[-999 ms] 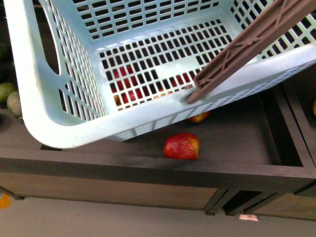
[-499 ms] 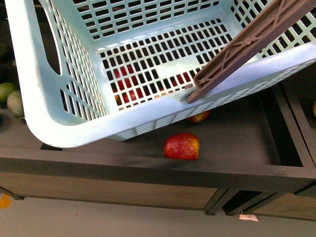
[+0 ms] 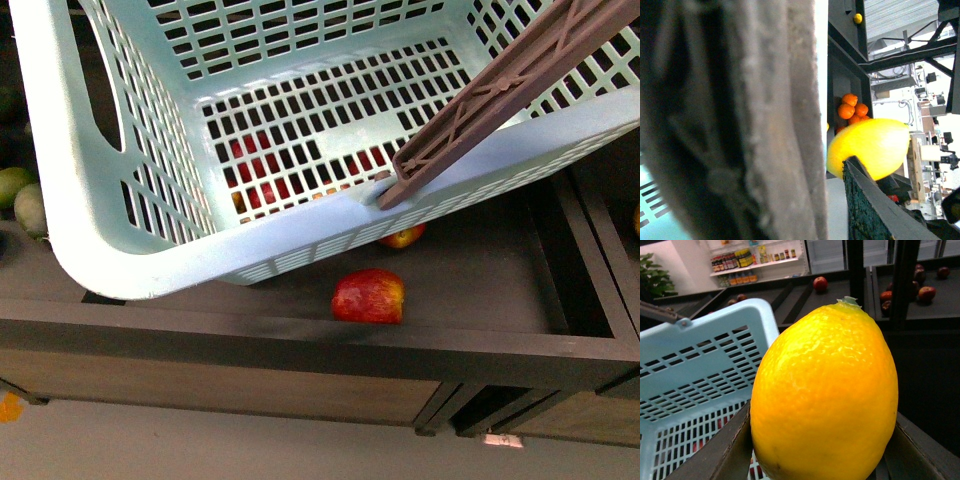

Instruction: Pick lemon and mango into basket

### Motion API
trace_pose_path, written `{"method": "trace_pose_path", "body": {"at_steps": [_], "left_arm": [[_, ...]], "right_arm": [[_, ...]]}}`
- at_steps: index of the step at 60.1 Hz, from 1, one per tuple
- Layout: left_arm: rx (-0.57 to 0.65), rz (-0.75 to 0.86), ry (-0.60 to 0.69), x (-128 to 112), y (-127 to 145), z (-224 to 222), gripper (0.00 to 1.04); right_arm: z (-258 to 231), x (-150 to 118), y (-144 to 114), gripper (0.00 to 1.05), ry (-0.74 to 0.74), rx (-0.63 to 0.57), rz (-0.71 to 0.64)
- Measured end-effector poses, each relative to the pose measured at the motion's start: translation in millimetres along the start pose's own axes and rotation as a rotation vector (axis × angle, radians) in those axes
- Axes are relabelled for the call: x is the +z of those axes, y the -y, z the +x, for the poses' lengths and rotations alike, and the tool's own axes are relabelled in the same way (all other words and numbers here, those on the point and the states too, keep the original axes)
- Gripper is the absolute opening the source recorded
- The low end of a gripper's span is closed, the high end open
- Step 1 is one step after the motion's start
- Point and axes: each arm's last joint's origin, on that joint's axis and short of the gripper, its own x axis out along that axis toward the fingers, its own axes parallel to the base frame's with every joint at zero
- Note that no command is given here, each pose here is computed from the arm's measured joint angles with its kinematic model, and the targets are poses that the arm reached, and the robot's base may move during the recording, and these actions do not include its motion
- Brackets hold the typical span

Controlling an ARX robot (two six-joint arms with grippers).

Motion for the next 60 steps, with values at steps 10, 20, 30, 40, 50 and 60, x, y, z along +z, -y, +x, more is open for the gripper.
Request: {"method": "trace_pose_path", "body": {"at_steps": [10, 20, 30, 40, 50, 60], "left_arm": [[0.0, 0.0, 0.0, 0.0, 0.0, 0.0, 0.28], [0.0, 0.0, 0.0, 0.0, 0.0, 0.0, 0.28], [0.0, 0.003, -0.002, -0.3, -0.2, 0.1, 0.27], [0.005, 0.002, 0.006, 0.3, -0.5, 0.0, 0.27], [-0.002, 0.001, -0.005, -0.9, 0.3, 0.3, 0.27], [0.0, 0.0, -0.002, -0.7, 0.1, 0.2, 0.27]], "right_arm": [[20.4, -2.7, -16.4, 0.66, -0.012, 0.0, -0.032], [30.0, -3.3, -18.7, 0.9, -0.007, -0.028, -0.03], [21.2, 4.1, -8.2, 0.96, 0.026, -0.084, 0.014], [-22.0, 14.5, 21.7, 0.93, 0.125, -0.271, 0.024], [-60.2, -12.5, 30.5, 0.59, 0.146, -0.299, -0.059], [-78.7, -38.6, 28.0, 0.31, 0.125, -0.306, -0.07]]}}
